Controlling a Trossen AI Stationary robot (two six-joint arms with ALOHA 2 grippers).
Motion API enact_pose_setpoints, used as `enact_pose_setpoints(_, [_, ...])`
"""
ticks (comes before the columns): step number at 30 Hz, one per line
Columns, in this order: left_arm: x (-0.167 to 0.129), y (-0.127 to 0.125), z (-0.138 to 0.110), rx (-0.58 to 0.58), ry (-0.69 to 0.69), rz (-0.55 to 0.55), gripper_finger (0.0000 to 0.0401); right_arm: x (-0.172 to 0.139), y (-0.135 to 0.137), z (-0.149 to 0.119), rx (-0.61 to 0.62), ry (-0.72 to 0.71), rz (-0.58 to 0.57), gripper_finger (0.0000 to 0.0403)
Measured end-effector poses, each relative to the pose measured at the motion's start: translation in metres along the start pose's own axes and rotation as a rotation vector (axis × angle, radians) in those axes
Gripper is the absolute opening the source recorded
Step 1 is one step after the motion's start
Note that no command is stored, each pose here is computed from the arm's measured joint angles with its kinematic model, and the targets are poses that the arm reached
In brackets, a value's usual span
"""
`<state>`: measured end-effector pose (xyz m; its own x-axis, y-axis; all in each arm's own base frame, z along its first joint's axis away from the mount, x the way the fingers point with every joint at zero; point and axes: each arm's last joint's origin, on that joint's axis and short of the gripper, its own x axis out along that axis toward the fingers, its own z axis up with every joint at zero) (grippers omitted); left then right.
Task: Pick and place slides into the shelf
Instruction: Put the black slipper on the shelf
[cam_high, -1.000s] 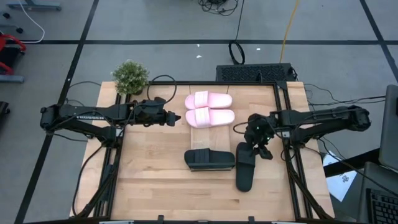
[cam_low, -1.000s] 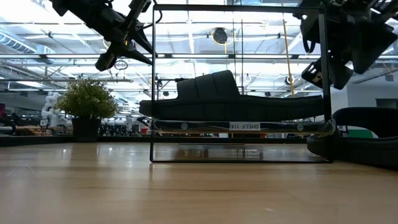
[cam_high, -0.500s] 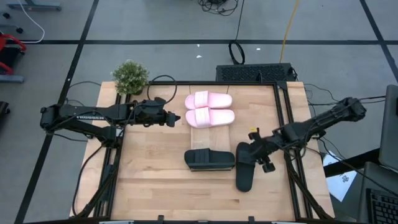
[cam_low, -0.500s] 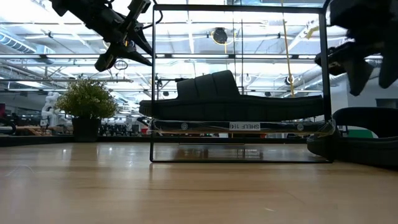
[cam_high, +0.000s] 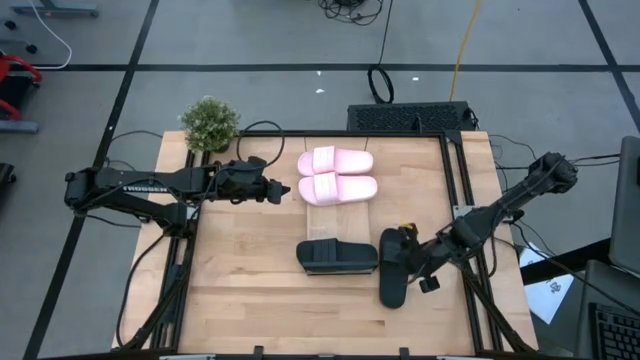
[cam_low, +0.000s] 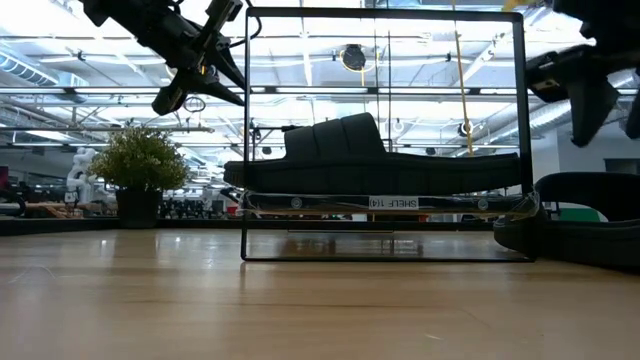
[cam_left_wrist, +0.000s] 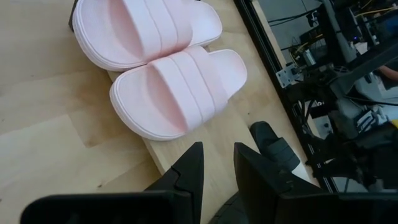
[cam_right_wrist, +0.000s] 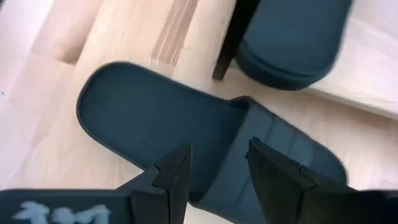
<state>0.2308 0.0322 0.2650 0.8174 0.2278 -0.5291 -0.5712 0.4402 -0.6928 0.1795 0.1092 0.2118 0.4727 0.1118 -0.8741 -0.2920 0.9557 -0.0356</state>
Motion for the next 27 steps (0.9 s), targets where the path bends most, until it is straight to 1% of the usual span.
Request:
enact_pose_setpoints(4, [0.000, 0.000, 0.000, -0.007, 0.003, -0.001, 0.0083, 0.011, 0.005, 0.002, -0.017, 0.021, -0.008, 0.0148])
enact_pose_setpoints(8, [0.000, 0.000, 0.000, -0.021, 0.003, -0.001, 0.0083, 0.015, 0.007, 0.002, -0.041, 0.023, -0.047, 0.0148])
enact_pose_setpoints(15, [0.000, 0.000, 0.000, -0.021, 0.003, -0.001, 0.0083, 0.024, 0.008, 0.001, -0.063, 0.063, -0.058, 0.0148])
enact_pose_setpoints(24, [0.000, 0.000, 0.000, 0.001, -0.004, 0.003, 0.0083, 0.032, 0.006, 0.000, -0.083, 0.078, -0.189, 0.0148])
enact_pose_setpoints(27, [0.000, 0.000, 0.000, 0.013, -0.007, 0.005, 0.0083, 0.035, 0.006, 0.000, -0.074, 0.090, -0.195, 0.0148])
